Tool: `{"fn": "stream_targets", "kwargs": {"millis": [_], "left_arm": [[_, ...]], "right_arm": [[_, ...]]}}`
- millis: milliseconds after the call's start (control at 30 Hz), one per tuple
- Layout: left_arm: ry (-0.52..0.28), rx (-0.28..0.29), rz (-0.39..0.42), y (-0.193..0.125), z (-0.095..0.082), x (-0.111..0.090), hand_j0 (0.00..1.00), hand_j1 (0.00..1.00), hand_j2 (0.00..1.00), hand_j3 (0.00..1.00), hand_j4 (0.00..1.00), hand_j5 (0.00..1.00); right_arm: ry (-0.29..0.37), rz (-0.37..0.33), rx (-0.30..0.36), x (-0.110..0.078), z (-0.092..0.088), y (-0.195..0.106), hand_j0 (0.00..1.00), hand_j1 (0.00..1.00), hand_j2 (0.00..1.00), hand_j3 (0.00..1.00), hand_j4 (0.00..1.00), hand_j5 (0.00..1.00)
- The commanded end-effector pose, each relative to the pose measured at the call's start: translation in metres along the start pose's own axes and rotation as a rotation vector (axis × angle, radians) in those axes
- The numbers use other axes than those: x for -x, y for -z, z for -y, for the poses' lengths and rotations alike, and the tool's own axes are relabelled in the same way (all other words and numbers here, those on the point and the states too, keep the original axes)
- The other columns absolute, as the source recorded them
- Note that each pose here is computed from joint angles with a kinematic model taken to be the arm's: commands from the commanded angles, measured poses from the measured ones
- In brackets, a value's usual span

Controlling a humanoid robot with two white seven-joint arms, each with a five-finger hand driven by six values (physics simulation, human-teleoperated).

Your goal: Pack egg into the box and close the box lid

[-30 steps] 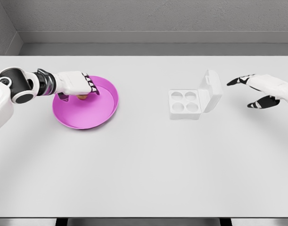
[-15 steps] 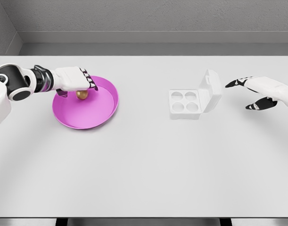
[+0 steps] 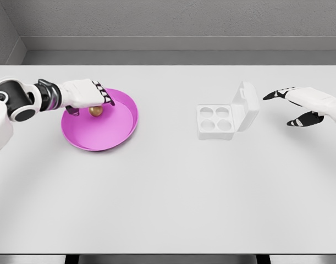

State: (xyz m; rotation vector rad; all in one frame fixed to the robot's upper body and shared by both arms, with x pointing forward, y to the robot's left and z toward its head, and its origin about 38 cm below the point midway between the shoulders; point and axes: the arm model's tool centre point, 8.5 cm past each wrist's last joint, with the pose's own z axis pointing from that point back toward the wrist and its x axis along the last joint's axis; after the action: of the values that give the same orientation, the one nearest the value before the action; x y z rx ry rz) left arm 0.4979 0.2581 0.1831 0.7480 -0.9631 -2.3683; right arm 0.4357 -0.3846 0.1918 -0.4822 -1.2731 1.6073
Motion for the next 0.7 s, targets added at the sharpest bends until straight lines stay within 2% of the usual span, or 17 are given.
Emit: {"fn": "stream_targets", "kwargs": {"millis": [0,233,667], "left_arm": [[-0.024,-0.019,-0.028,-0.002,-0.004,0.004,0.92,0.92,0.92,0.92,0.92,0.92],[-0.037,-0.004,-0.054,0.004,-0.002,0.003,0.90,0.90,0.90,0.90,0.90,0.90],[-0.036,0.001,-0.031,0.016,-0.003,-0.008,0.82,0.82,0.82,0.82,0.82,0.82]], "right_arm": [[0.002,0.000,0.002,0.000,0.001,0.000,0.84,0.84,0.84,0.84,0.84,0.84],[-0.001,0.000,0.003,0.000,0.002,-0.001,0.84,0.84,0.84,0.84,0.84,0.84],[-0.003,0.005,0.005,-0.001,0.003,-0.001,0.84,0.84,0.84,0.84,0.84,0.84]]}}
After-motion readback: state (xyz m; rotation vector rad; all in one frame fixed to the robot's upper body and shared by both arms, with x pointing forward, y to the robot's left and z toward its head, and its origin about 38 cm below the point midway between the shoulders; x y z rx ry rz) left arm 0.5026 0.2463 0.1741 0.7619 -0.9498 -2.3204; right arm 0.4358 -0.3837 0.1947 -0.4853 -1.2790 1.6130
